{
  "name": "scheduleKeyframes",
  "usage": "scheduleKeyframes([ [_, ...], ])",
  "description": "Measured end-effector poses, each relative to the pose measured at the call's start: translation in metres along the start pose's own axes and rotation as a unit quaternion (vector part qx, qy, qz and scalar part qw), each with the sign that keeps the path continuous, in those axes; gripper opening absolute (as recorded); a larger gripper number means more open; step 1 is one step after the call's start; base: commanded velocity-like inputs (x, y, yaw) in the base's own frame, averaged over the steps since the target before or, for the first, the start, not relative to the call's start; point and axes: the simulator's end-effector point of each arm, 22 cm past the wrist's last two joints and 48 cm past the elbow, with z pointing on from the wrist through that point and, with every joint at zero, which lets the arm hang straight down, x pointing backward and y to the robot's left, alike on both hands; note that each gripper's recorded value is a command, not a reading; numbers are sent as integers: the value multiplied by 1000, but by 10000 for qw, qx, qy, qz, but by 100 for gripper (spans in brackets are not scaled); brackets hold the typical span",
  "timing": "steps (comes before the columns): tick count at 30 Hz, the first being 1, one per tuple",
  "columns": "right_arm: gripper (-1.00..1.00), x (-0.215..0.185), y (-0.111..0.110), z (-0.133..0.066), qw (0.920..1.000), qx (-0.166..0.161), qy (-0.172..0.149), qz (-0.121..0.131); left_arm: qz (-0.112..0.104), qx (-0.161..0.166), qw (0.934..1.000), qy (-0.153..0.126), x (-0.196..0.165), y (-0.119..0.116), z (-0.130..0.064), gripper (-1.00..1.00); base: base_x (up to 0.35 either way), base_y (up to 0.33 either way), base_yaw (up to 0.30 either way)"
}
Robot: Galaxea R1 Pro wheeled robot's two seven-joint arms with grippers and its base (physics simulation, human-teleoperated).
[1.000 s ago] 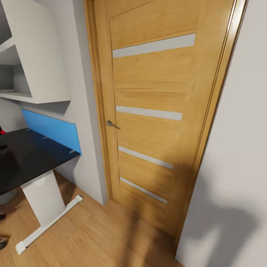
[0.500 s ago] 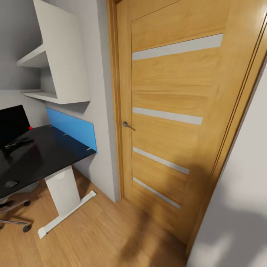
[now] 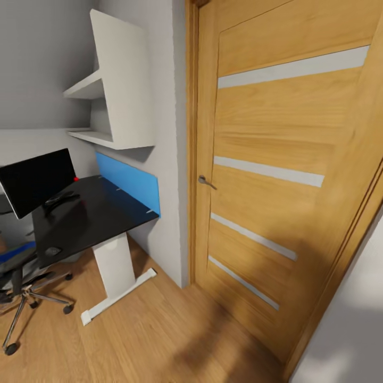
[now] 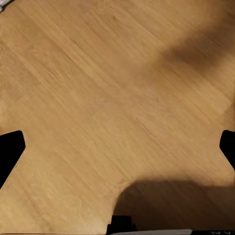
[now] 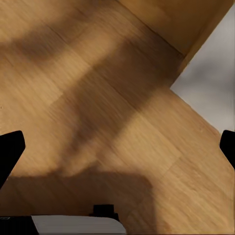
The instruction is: In the bedroom, organize the workspace by keeping the computer under the desk, ensuring the monitor is on the desk, placing the keyboard on the desk next to the monitor, placing the mouse on the desk next to the keyboard, moving the folder from the swivel chair onto the desk next to the mouse, stacking the notebook on top of the folder with the pen on top of the notebook, and positioning the swivel chair next to the desk.
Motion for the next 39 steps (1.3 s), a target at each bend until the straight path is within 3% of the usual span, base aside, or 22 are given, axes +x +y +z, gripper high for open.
scheduleKeyframes([
  [5,100,-6,-12,-7,9994,228,-241,-6,24,-34,10000,-51,-3,8,-2,100,0,0,264],
  [21,100,-5,-14,-8,9993,285,-240,-13,34,-46,9999,-153,-6,10,-3,100,0,7,264],
  [30,100,-14,-11,-19,9971,246,-720,13,29,-60,9999,-150,-5,11,-3,100,0,259,264],
  [39,100,-13,-10,-23,9966,244,-781,20,18,-77,9999,-123,-3,12,-3,100,-89,239,252],
])
